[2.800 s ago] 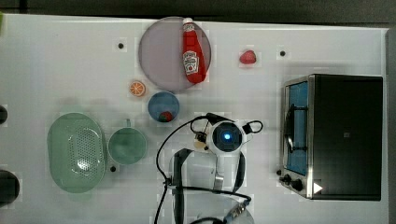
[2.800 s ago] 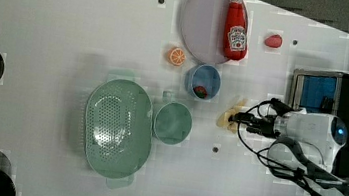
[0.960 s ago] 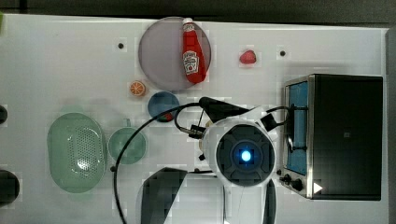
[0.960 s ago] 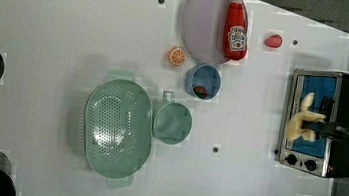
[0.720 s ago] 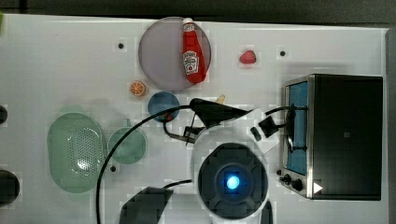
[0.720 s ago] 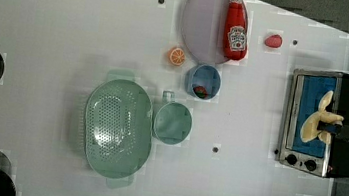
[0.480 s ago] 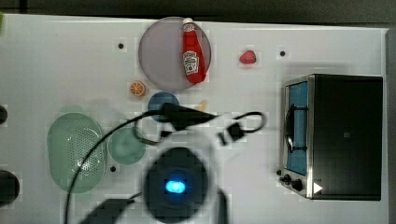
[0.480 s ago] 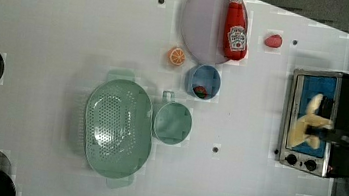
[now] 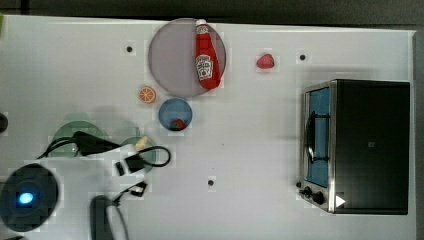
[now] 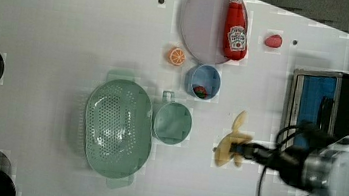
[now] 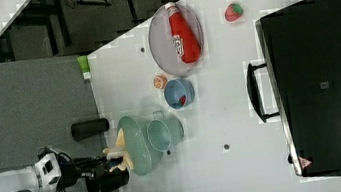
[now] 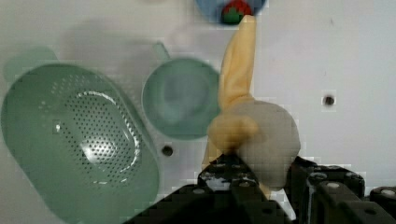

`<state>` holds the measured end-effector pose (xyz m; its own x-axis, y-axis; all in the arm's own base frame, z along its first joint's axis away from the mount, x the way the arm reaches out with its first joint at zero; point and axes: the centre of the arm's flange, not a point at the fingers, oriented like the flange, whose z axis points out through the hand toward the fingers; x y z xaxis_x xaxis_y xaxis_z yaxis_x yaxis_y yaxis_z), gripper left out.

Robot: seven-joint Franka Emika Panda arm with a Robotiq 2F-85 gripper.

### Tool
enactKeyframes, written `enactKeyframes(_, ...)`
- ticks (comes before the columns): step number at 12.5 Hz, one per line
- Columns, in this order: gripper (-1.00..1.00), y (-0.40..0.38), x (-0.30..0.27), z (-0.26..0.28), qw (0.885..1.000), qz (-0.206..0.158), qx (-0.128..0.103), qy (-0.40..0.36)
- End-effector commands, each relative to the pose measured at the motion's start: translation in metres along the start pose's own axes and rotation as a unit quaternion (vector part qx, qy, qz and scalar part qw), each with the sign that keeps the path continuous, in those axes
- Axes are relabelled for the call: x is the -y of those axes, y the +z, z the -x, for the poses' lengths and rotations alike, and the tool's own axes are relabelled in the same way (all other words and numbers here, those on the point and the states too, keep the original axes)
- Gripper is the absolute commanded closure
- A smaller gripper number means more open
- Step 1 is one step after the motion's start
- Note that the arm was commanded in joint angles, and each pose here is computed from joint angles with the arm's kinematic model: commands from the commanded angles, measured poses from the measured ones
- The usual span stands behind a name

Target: Pick Banana and place it in mug.

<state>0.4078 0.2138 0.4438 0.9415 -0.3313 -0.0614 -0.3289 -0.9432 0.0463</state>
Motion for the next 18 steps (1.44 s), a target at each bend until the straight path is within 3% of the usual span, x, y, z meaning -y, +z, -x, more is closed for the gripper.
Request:
enactKeyframes(1,0.45,0.020,0.021,-0.001,0.994,-0.003,0.006,0.105)
enactKeyframes(7,0.46,0.113,0.045,-0.014,0.993,-0.043,0.013,0.106)
enactKeyframes(8,0.37,0.123,0.044,-0.016,0.993,-0.045,0.016,0.109)
enactKeyframes(11,-0.27,0.143,0.036,-0.023,0.991,-0.041,0.029,0.120)
enactKeyframes(14,-0.95,0.127,0.037,-0.028,0.991,-0.052,0.014,0.123)
enactKeyframes(18,-1.00,0.071,0.038,-0.036,0.988,-0.087,-0.033,0.127)
